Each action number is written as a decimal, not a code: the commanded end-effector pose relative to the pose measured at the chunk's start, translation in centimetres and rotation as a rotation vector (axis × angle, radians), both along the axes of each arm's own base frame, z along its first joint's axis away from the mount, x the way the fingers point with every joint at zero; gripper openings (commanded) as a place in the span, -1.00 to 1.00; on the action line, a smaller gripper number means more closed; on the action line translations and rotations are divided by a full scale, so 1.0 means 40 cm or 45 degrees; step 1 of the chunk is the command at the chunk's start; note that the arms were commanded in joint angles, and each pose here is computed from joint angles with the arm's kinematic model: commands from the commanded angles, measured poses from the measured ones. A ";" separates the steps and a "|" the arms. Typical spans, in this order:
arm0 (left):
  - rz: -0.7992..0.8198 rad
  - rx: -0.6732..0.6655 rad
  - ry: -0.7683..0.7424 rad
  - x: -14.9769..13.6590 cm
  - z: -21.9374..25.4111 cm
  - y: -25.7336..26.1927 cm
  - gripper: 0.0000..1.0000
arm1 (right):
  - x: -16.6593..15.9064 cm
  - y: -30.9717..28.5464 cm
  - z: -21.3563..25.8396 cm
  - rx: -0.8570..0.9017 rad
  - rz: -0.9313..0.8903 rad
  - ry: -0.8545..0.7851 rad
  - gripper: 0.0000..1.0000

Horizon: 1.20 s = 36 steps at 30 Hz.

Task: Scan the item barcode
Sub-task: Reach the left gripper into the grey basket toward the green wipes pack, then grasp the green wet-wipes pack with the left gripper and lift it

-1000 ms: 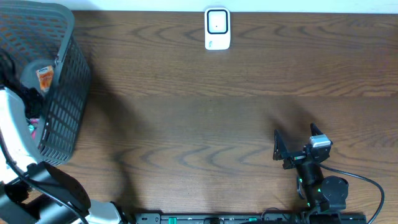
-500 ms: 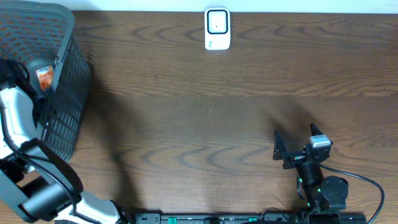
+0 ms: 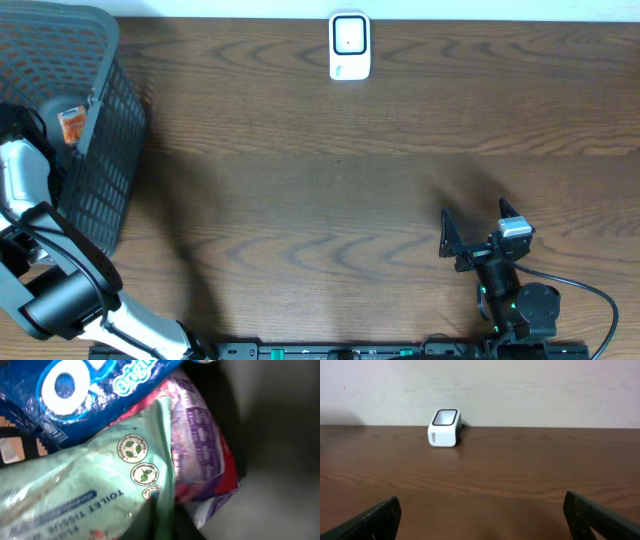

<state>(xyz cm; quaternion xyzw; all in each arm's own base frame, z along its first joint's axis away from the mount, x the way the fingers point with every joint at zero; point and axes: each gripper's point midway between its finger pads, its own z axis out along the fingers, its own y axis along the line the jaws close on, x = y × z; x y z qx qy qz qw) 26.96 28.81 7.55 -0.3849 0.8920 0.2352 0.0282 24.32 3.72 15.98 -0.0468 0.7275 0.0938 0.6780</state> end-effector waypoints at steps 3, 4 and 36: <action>0.029 -0.088 -0.027 -0.009 -0.032 -0.008 -0.85 | -0.001 0.003 -0.001 -0.011 0.006 -0.002 0.98; 0.023 -0.100 -0.062 0.002 -0.021 -0.011 -0.86 | -0.001 0.003 -0.001 -0.010 0.006 -0.002 0.98; -0.136 0.051 -0.894 0.132 0.419 -0.075 1.00 | -0.001 0.003 -0.001 -0.011 0.006 -0.002 0.98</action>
